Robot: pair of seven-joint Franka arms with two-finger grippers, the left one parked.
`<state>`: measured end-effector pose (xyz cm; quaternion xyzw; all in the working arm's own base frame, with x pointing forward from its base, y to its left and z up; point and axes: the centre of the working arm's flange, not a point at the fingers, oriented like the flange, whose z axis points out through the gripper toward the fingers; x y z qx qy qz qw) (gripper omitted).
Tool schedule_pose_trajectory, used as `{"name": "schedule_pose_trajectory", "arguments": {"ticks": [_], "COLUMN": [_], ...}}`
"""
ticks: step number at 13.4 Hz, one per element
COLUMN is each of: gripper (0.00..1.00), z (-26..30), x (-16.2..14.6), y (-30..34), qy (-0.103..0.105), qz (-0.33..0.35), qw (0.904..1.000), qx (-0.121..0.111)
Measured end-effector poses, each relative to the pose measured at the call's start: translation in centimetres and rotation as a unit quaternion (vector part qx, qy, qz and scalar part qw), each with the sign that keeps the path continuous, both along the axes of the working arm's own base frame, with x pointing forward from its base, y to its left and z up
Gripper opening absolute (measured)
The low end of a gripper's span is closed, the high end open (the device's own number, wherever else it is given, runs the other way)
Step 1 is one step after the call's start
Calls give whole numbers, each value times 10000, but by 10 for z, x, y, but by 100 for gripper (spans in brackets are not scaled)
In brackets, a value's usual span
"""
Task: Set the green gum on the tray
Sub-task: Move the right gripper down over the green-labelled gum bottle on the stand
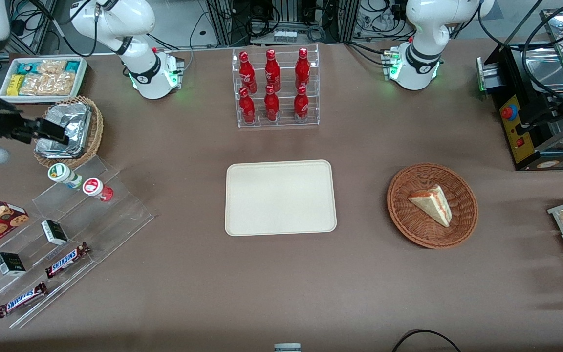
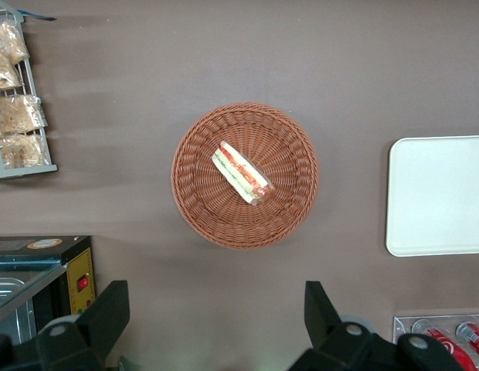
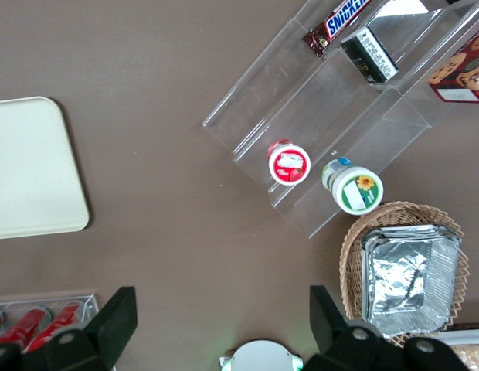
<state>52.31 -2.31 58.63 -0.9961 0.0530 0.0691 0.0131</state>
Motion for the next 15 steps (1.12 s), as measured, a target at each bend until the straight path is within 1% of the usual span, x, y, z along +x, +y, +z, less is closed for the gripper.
{"name": "schedule_pose_trajectory", "arguments": {"ticks": [2, 4, 7, 11, 13, 14, 15], "gripper": [100, 100, 100, 100, 100, 100, 100], "z": [-23, -44, -76, -118, -134, -141, -147], "x": [3, 4, 0, -8, -13, -16, -20], "y": [-11, -31, -67, -104, -112, -113, -113], "qy": [-3, -82, -227, -583, -819, -908, -945], "qz": [225, 516, 1187, 2183, 2502, 2618, 2676], "qw": [9997, 9986, 9925, 9740, 9647, 9608, 9589], "qx": [44, 99, 194, 188, 88, 43, 25]}}
